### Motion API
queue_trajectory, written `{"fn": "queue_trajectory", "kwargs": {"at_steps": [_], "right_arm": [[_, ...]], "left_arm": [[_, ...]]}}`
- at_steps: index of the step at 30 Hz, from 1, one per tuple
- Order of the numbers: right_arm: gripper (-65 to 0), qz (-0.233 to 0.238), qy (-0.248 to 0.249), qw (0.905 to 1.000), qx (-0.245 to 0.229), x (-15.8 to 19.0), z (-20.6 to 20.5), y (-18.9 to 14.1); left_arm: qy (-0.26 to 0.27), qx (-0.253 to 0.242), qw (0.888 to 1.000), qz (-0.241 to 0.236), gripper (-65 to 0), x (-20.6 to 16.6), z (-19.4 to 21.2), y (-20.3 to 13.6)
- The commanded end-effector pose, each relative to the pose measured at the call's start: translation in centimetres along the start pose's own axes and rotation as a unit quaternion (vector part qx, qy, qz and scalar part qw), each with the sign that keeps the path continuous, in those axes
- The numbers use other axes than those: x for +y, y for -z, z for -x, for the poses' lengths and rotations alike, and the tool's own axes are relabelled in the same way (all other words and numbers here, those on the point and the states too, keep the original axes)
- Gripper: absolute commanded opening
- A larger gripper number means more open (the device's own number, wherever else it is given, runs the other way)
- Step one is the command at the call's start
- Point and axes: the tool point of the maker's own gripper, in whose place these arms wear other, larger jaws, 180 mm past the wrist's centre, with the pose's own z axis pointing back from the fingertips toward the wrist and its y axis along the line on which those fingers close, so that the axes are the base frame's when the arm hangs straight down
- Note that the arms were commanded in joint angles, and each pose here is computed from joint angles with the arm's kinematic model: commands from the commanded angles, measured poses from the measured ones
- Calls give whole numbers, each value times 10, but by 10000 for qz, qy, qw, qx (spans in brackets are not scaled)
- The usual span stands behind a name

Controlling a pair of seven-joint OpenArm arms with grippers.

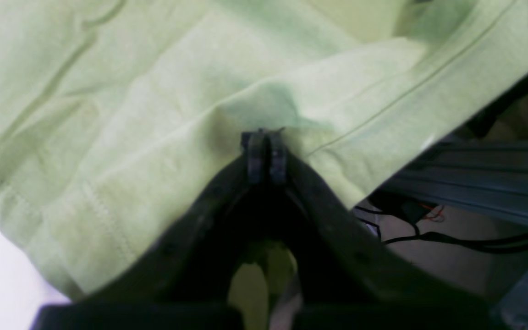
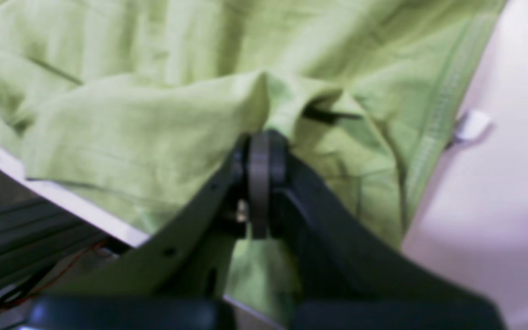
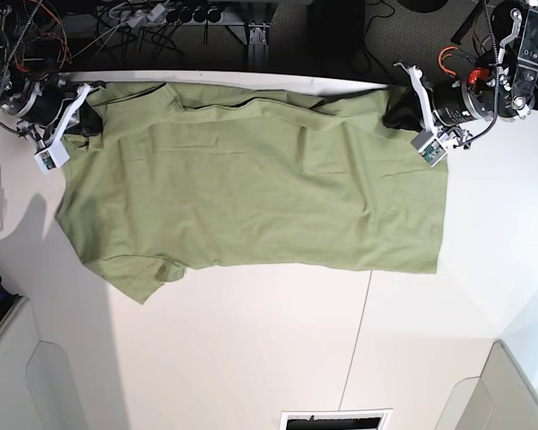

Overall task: Layout the t-shirt on the table in an organized manner, then fold the t-shirt properly
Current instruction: 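Move both grippers to the shirt's hem corners and grasp them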

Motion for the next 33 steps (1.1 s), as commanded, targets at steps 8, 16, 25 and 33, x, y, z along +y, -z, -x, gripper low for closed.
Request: {"fn": "queue_trajectory", "kwargs": {"at_steps": [8,16,25,33], "right_arm": [[-650,320,11,9989,-346,-25,-24,-16],[-650,71,116,9964,-838,-19,-56,-19],[-650,503,-109,9883,-1438,-42,-116,-34],[-511,1053,498,9725,-2019,-103,-168,-33]], "left_arm": [[242,-40,9996,-136,-648,9,-9,-5],[688,-620,9956,-135,-484,0,-57,-16],[1045,-1439,9820,-635,-445,42,-130,-32],[-128,-1607,9793,-1221,-295,157,-147,-27]]}}
